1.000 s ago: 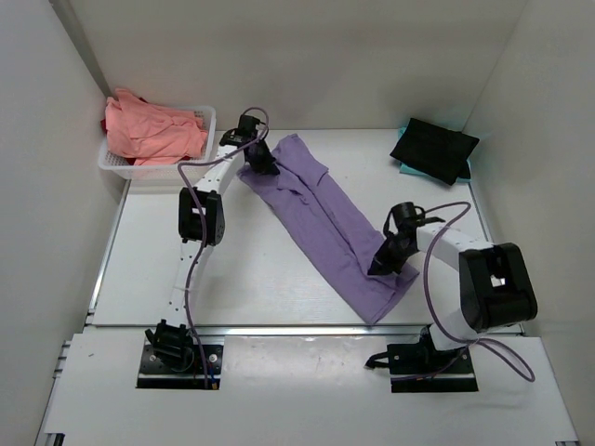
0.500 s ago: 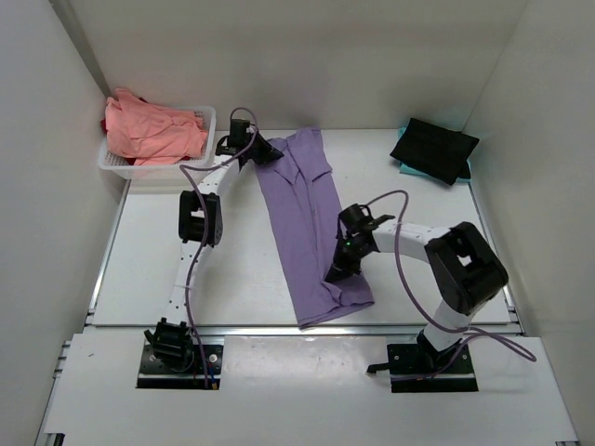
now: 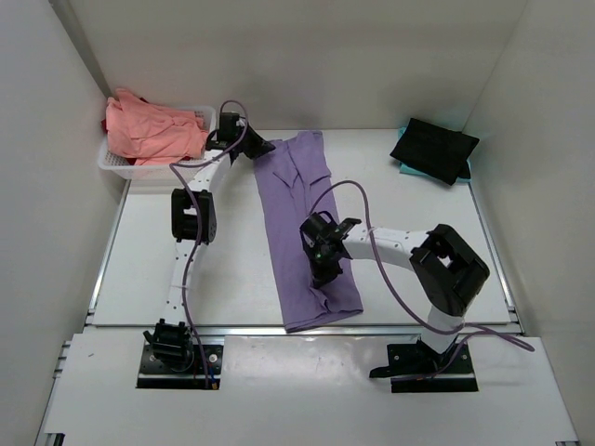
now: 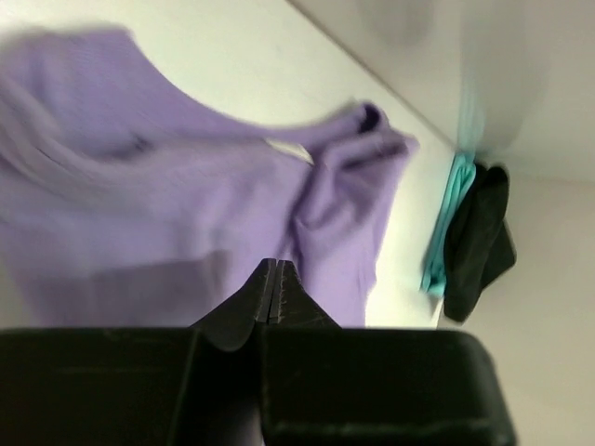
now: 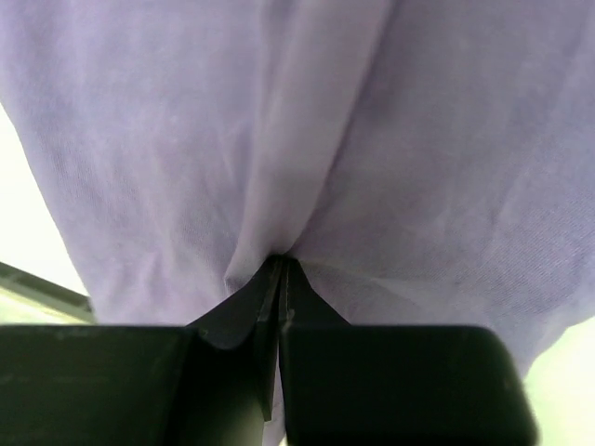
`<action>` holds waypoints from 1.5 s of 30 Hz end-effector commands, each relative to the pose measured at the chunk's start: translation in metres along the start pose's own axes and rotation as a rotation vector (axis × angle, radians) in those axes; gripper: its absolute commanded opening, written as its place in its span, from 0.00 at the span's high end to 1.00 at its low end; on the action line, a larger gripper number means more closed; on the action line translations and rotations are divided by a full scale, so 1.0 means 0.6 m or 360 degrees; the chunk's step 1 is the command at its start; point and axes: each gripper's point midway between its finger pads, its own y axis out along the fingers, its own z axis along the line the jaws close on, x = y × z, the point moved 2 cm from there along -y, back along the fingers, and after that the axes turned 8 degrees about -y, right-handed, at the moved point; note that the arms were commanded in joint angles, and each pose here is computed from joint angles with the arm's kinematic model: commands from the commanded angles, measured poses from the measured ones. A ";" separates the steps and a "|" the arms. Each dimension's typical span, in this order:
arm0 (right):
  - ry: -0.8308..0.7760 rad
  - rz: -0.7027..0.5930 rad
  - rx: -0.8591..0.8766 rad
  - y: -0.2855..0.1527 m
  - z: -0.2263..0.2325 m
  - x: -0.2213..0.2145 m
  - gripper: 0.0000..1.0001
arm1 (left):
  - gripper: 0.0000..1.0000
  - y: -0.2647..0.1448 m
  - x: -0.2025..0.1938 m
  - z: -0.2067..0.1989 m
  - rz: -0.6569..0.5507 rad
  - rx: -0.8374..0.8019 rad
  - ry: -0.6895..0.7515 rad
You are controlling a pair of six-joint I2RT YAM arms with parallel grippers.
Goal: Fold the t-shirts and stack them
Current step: Rotate the tshirt 90 degrees
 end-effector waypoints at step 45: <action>0.0431 -0.0429 0.0241 -0.078 -0.106 -0.154 0.64 | 0.84 -0.346 -0.341 0.203 0.0421 0.0818 0.0252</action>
